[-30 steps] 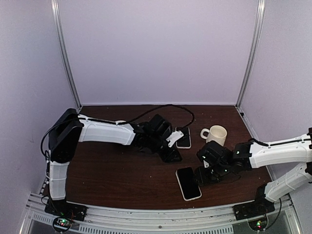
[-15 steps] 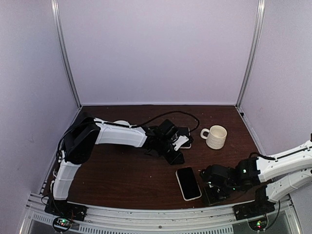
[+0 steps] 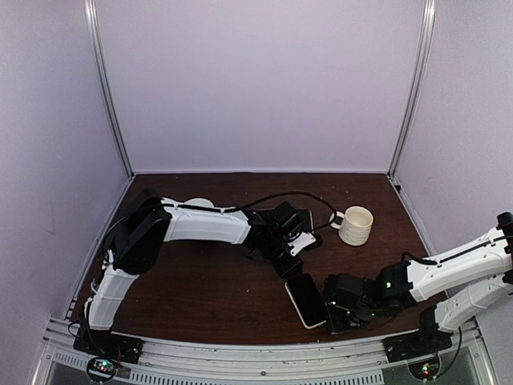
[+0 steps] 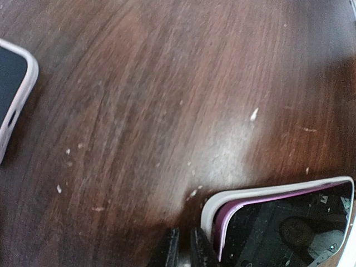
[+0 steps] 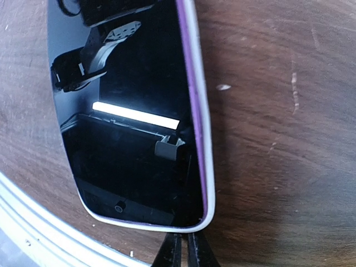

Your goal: Put the phone into the phone case

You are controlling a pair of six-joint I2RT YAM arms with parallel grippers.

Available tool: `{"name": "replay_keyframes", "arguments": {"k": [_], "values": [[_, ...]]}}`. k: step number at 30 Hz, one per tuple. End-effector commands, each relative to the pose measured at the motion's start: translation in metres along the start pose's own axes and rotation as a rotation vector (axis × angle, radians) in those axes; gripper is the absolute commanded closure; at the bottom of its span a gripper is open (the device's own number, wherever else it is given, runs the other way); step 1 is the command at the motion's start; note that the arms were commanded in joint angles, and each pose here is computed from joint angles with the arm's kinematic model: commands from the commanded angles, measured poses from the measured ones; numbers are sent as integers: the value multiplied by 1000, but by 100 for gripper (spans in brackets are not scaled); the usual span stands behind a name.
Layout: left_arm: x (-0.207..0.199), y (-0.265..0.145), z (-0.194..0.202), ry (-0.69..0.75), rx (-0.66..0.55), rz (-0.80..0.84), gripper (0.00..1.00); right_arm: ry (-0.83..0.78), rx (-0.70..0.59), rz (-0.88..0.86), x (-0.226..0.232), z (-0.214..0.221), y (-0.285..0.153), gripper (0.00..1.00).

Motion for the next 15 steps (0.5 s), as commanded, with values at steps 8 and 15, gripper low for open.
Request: {"name": "replay_keyframes", "arguments": {"k": [8,15], "values": [[-39,8,24,45,152,57,87,0,-161,-23,22,-33,-2,93],[-18,-13,29,95,203,-71,84,-12,-158,23,11,-33,-14,82]]}}
Point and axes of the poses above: each gripper's point midway between its finger pads, its own y axis out along the fingers, its own x axis along the line the jaws close on, z = x × y, the point moved 5 cm from there along -y, back along the fingers, and after that the axes turned 4 degrees about y, right-handed, at the moved point
